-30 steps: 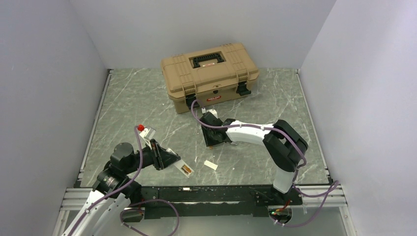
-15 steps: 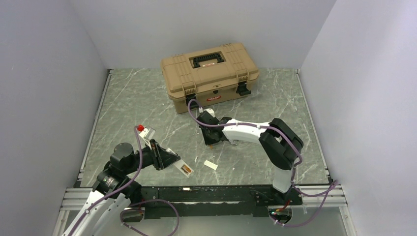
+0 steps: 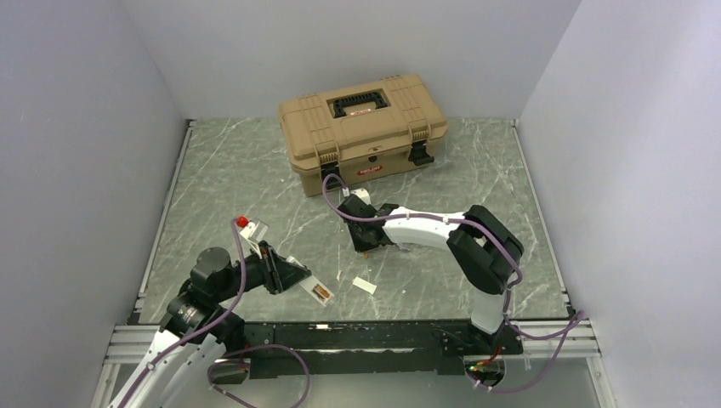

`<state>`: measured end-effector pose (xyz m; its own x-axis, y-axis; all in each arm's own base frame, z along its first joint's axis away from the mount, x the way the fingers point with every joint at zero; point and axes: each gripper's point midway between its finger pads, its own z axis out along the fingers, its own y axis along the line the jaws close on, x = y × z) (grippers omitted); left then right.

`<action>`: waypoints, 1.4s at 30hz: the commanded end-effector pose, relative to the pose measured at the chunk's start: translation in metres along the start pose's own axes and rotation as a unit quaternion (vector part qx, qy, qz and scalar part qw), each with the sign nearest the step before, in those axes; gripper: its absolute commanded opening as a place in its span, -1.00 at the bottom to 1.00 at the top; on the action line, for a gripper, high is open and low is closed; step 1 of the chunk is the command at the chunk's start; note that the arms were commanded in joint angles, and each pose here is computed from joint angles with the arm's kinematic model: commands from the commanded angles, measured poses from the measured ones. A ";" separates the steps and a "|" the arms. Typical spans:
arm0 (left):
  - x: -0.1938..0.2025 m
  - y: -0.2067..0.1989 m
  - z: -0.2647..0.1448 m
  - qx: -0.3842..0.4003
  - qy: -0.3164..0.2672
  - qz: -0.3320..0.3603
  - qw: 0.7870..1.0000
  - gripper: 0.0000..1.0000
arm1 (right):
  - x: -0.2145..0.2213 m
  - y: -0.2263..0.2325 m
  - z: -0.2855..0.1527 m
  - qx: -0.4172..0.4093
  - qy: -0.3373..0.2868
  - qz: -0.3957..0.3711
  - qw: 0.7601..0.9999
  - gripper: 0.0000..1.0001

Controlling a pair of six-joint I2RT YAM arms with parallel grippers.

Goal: Load the batteries into the remote control

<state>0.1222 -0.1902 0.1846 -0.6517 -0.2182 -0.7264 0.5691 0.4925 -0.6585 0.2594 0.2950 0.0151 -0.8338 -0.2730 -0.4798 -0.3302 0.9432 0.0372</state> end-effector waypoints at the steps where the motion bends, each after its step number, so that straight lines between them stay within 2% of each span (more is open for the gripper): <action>1: -0.019 -0.013 -0.003 0.015 -0.029 0.025 0.999 -1.00 | 0.003 -0.005 -0.003 0.012 0.002 -0.006 1.000 -0.84; 4: -0.019 -0.012 -0.002 0.014 -0.029 0.022 0.999 -1.00 | 0.000 -0.005 -0.007 0.008 -0.009 -0.004 1.000 -1.00; 10: -0.019 -0.010 0.000 0.009 -0.029 0.015 0.999 -1.00 | -0.021 -0.004 -0.034 -0.019 -0.067 -0.004 0.998 -1.00; 16: -0.022 -0.016 0.004 0.026 -0.033 -0.011 0.999 -1.00 | -0.047 0.011 -0.087 -0.105 -0.152 0.012 0.983 -1.00; 22: -0.031 -0.022 0.006 0.034 -0.048 -0.047 0.997 -1.00 | -0.048 0.026 -0.124 -0.178 -0.188 0.028 0.966 -1.00; 25: -0.032 -0.017 0.009 0.026 -0.054 -0.076 0.995 -1.00 | -0.049 0.037 -0.152 -0.208 -0.226 0.005 0.952 -1.00; 31: -0.033 -0.022 0.021 0.077 -0.069 -0.159 0.982 -1.00 | -0.048 0.061 -0.215 -0.269 -0.295 -0.048 0.916 -1.00; 34: -0.032 -0.019 0.026 0.076 -0.067 -0.189 0.977 -1.00 | -0.044 0.074 -0.240 -0.285 -0.322 -0.078 0.899 -1.00; 37: -0.033 -0.015 0.027 0.061 -0.068 -0.197 0.976 -1.00 | -0.036 0.094 -0.256 -0.327 -0.325 -0.120 0.879 -1.00; 42: -0.037 -0.021 0.027 0.074 -0.071 -0.209 0.973 -1.00 | -0.014 0.129 -0.256 -0.382 -0.300 -0.174 0.857 -1.00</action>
<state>0.1444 -0.2133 0.1874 -0.7988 -0.4484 -0.4010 0.2929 0.2924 -0.9103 0.1333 0.3460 0.2289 -0.3963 -0.1587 -0.9043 -0.8229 0.4981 0.2732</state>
